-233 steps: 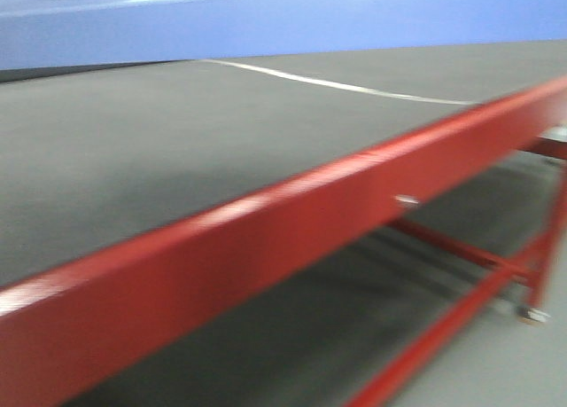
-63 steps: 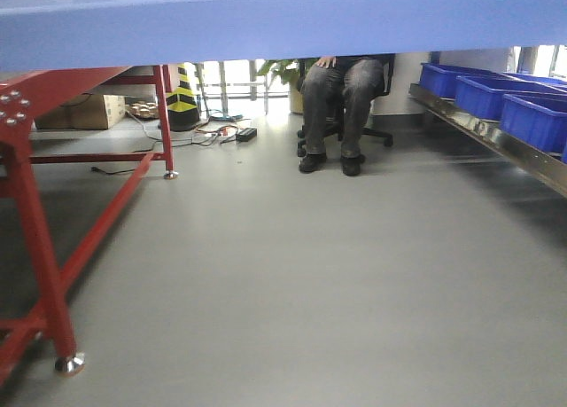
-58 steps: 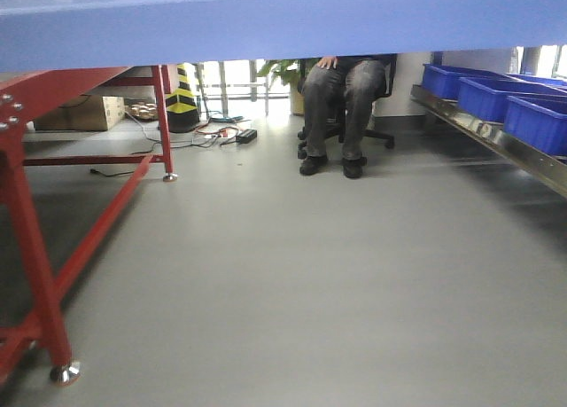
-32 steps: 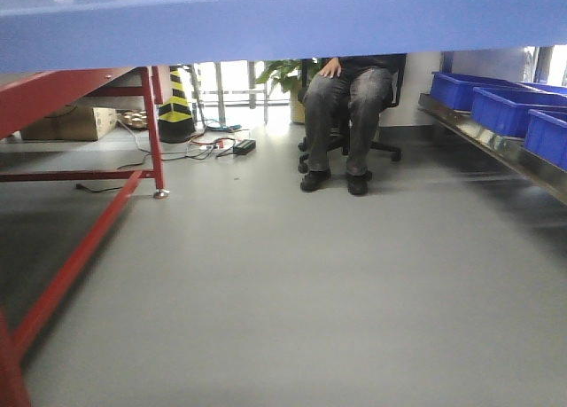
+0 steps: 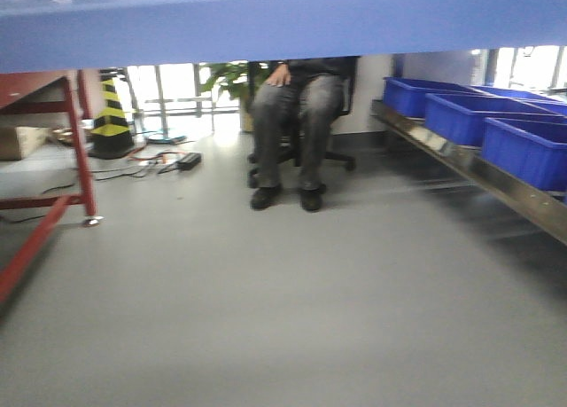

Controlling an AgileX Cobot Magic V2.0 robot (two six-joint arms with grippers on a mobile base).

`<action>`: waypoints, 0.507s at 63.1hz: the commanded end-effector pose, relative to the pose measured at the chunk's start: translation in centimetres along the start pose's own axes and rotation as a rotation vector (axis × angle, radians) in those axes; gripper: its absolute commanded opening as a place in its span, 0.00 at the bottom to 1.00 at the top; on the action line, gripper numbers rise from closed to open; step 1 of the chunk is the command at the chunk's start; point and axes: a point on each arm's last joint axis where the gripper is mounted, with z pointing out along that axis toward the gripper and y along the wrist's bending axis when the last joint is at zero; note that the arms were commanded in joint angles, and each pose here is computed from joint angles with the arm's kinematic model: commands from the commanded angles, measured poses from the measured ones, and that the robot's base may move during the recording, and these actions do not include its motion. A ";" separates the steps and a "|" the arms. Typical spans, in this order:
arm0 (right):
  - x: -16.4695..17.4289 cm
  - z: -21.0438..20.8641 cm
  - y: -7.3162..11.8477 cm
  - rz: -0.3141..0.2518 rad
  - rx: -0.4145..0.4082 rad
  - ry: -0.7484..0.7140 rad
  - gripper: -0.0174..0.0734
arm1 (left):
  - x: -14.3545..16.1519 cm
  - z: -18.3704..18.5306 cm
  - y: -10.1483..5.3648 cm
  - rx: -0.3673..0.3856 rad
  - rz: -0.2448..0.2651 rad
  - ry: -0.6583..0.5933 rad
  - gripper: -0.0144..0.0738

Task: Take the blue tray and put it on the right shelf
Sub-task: 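Carry the tray with both grippers while driving to the shelving rack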

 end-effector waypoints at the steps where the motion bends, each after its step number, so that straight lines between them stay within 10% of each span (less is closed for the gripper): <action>1: -0.8 -1.8 0.7 -0.023 -0.105 -0.135 0.25 | 1.0 -1.8 -0.9 0.074 0.033 0.040 0.11; 32: -0.8 -1.8 0.7 -0.023 -0.105 -0.135 0.25 | 1.0 -1.8 -0.9 0.074 0.033 0.040 0.11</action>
